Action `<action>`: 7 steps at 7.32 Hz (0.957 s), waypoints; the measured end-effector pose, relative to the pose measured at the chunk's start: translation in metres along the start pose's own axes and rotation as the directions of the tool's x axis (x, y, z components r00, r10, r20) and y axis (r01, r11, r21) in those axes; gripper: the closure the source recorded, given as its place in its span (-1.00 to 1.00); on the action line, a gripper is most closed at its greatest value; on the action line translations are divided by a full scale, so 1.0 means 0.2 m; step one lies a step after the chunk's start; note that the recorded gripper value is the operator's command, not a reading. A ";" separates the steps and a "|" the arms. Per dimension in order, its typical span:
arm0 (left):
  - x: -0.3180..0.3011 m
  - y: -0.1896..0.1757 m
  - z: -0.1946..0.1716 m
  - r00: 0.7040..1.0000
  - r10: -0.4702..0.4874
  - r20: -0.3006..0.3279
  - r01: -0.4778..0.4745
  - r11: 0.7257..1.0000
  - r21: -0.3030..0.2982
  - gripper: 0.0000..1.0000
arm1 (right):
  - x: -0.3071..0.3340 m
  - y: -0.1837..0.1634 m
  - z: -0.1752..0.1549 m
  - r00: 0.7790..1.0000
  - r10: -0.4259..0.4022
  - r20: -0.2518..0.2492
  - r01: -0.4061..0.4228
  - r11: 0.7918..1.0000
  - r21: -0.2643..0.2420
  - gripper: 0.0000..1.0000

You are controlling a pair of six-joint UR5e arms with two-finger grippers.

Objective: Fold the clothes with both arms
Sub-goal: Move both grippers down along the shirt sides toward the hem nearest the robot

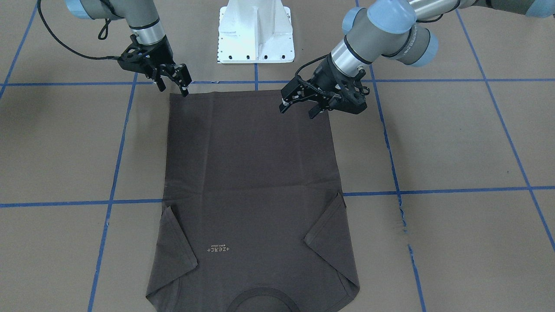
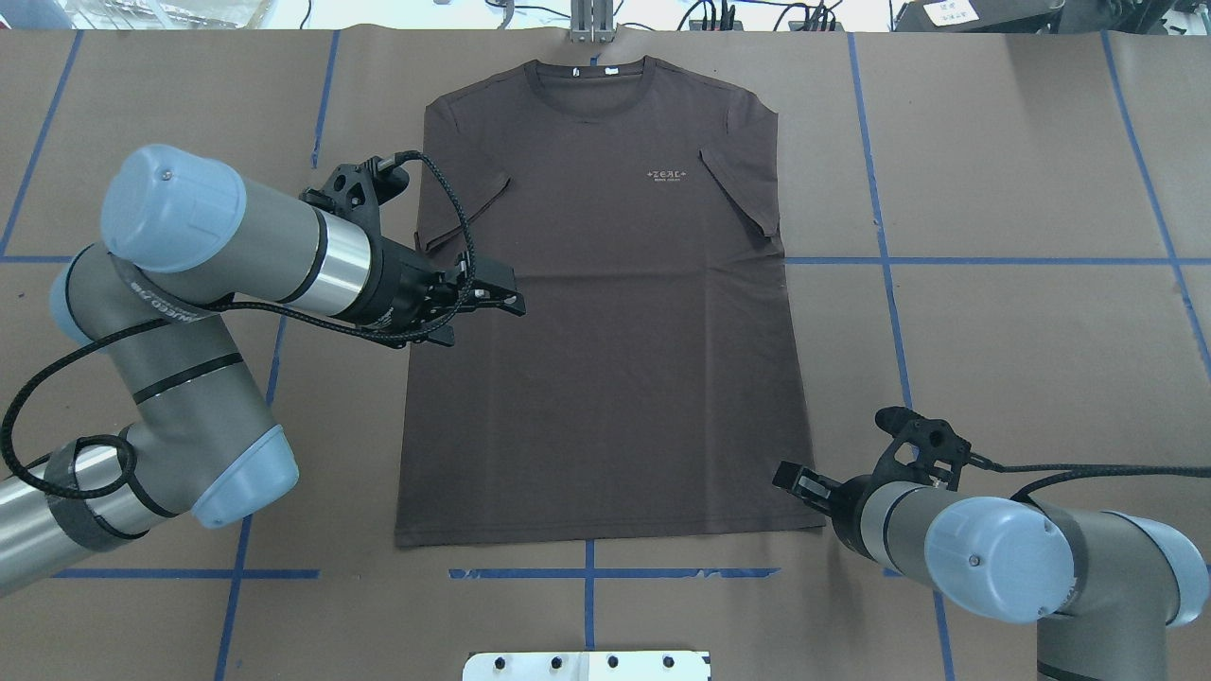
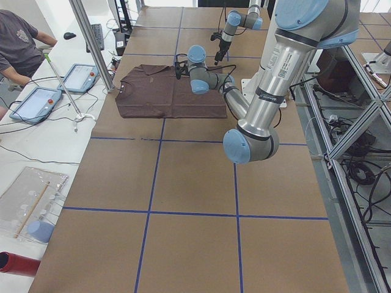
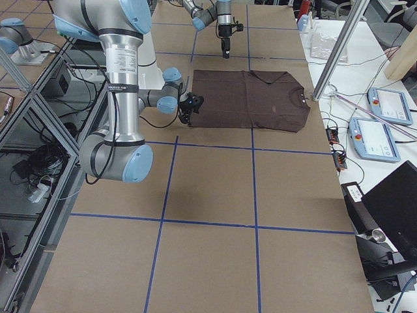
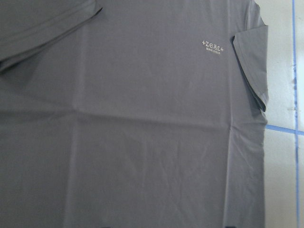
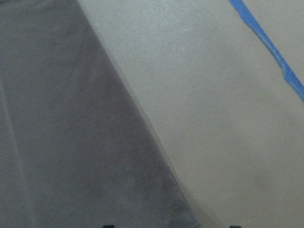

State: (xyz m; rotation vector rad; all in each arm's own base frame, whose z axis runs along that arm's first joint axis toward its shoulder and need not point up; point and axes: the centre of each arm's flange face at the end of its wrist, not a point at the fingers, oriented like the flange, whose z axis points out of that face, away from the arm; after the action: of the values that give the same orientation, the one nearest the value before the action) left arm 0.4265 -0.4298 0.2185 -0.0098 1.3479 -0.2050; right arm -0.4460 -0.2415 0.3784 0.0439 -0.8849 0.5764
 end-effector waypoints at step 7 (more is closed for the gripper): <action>-0.04 -0.01 0.01 1.000 -0.019 0.013 0.019 1.000 0.019 -0.99 | 0.05 0.02 0.08 0.999 0.036 -0.036 -0.036 0.999 -0.014 0.20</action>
State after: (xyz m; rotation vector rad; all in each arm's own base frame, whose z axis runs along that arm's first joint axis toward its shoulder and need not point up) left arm 0.4267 -0.4317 0.2272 -0.0079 1.3333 -0.2334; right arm -0.4550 -0.2373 0.3946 0.0044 -0.8560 0.6026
